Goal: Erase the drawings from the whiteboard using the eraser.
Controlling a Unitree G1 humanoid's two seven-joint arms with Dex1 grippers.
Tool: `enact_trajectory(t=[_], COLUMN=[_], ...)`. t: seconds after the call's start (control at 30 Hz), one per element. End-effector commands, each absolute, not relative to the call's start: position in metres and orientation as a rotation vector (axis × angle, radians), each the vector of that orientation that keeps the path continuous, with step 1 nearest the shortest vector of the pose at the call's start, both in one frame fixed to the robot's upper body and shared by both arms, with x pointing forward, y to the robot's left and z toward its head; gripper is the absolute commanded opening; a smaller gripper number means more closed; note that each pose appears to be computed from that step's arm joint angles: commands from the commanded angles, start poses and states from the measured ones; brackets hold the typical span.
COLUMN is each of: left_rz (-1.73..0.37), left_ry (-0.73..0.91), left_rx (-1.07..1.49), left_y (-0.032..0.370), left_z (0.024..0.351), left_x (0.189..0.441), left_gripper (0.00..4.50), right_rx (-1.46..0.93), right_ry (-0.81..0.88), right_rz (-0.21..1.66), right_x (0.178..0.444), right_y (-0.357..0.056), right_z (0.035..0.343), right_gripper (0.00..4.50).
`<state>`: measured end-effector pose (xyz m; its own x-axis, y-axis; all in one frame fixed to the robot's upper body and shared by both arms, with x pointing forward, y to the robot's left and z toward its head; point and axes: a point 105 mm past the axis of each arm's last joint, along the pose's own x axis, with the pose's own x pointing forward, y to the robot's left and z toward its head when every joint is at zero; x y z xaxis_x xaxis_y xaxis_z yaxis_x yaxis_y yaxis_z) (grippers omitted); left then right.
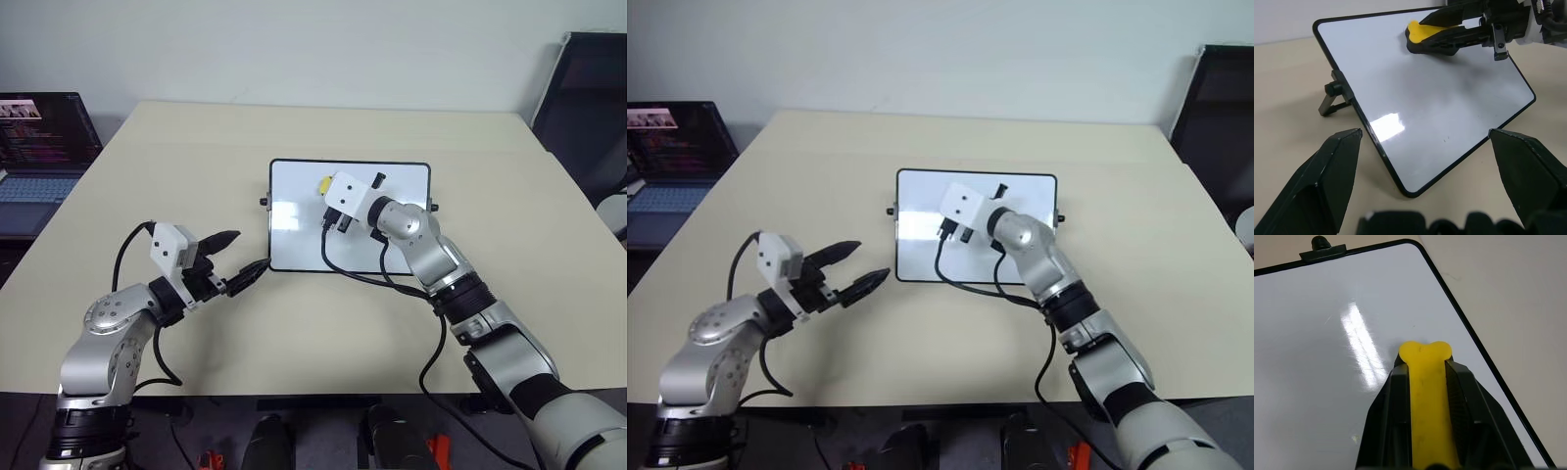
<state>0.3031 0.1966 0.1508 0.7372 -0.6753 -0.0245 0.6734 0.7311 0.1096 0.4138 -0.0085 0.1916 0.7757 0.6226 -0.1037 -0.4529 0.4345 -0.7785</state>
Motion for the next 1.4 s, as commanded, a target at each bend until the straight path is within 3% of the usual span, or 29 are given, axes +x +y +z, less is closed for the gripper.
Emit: enact_trajectory(t=[0.03,0.13,0.33,0.53,0.7,0.83,1.13,1.4], left_rz=[-0.762,-0.764,-0.784,-0.852,-1.001,-1.136,-1.500,-1.663], left_ry=[-0.064,-0.067,-0.088,-0.129,-0.154,-0.146,-0.143,-0.177], left_rx=[0.140,0.141,0.152,0.186,0.233,0.247,0.290,0.381], left_y=[0.191,0.190,0.185,0.170,0.139,0.117,0.064,0.036], left_z=[0.163,0.164,0.173,0.189,0.201,0.202,0.198,0.188], left_x=[0.302,0.303,0.302,0.297,0.296,0.294,0.289,0.285], left_gripper=[4.50,4.50,4.50,4.50,4.50,4.50,4.50,4.50], right_rx=[-0.900,-0.875,-0.545,-0.312,-0.232,-0.207,-0.160,-0.153], right_ry=[-0.149,-0.178,-0.246,-0.299,-0.176,-0.200,0.005,0.131], right_rz=[0.689,0.681,0.663,0.519,0.400,0.284,0.041,0.002], right_x=[0.413,0.409,0.390,0.354,0.309,0.294,0.296,0.301], right_y=[-0.017,-0.016,-0.026,-0.078,-0.117,-0.137,-0.188,-0.212], right_z=[0.177,0.181,0.213,0.228,0.193,0.189,0.136,0.110], right_gripper=[0.67,0.67,0.65,0.65,0.65,0.65,0.65,0.65])
